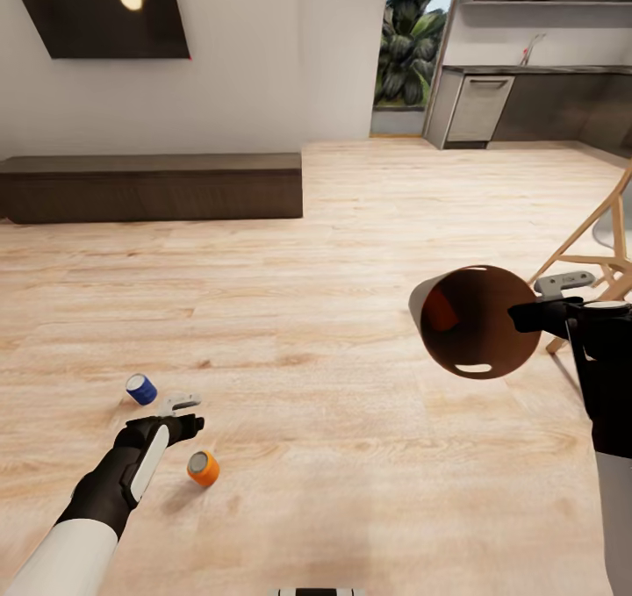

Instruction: Put the three can of soda from the living room inside the tash can in the kitchen.

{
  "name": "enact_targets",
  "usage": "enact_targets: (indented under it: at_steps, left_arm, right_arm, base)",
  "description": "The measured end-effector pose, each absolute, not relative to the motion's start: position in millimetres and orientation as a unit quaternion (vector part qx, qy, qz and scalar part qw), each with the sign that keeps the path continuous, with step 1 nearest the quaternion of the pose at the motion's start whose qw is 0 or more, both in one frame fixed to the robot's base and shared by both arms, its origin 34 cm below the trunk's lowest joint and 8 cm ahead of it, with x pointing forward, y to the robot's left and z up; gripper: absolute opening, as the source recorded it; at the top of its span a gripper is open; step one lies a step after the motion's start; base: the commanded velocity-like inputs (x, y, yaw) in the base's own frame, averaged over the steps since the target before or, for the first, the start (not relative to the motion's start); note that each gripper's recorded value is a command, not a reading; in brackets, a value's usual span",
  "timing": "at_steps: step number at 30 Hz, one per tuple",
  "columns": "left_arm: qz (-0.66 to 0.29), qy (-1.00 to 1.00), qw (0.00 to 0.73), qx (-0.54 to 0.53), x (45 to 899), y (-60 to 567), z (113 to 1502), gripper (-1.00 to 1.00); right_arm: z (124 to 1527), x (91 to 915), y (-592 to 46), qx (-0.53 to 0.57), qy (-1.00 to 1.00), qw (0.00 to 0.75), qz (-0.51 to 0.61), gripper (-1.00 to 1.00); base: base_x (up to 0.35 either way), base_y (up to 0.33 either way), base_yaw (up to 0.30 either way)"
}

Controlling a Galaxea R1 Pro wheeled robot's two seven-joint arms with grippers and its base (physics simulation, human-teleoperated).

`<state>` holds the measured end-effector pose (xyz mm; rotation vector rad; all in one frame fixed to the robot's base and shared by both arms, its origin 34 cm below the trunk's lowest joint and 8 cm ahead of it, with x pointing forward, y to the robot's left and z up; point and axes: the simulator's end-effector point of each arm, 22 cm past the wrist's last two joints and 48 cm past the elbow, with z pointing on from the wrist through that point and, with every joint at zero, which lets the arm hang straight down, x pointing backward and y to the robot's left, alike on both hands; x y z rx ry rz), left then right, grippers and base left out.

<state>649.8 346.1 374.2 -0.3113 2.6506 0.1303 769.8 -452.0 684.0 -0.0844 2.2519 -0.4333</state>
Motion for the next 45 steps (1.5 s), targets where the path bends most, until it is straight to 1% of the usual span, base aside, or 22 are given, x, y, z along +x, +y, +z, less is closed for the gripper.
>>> enact_targets:
  at_steps: [10,14,19,24,29,35,45]
  left_arm:
    - [0.045,0.967,0.226,-0.11,647,341,367,1.0]
    - [0.046,0.969,0.218,-0.111,643,343,362,1.0]
    - [0.043,0.972,0.202,-0.111,637,341,356,1.0]
    - [0.043,0.973,0.197,-0.108,635,338,352,1.0]
    - [0.044,0.974,0.196,-0.106,635,338,350,1.0]
    - [0.045,0.975,0.192,-0.105,633,337,345,1.0]
    - [0.046,0.976,0.185,-0.105,629,337,337,1.0]
  right_arm:
    - [674,770,-454,-0.038,0.897,0.4,-0.185,-1.0]
    - [672,767,-465,-0.04,0.894,0.391,-0.213,-1.0]
    - [665,769,-459,-0.041,0.898,0.389,-0.201,-1.0]
    - [660,768,-462,-0.042,0.899,0.384,-0.207,-1.0]
    - [655,769,-462,-0.042,0.9,0.381,-0.206,-1.0]
    - [649,769,-463,-0.044,0.902,0.375,-0.21,-1.0]
    - [638,769,-462,-0.046,0.905,0.368,-0.209,-1.0]
  base:
    - [0.074,0.008,0.0]
    - [0.005,0.177,0.0]
    - [0.043,0.235,0.0]
    - [0.016,0.069,0.0]
    - [0.061,-0.004,0.0]
    - [0.212,-0.137,0.0]
    - [0.071,-0.02,0.0]
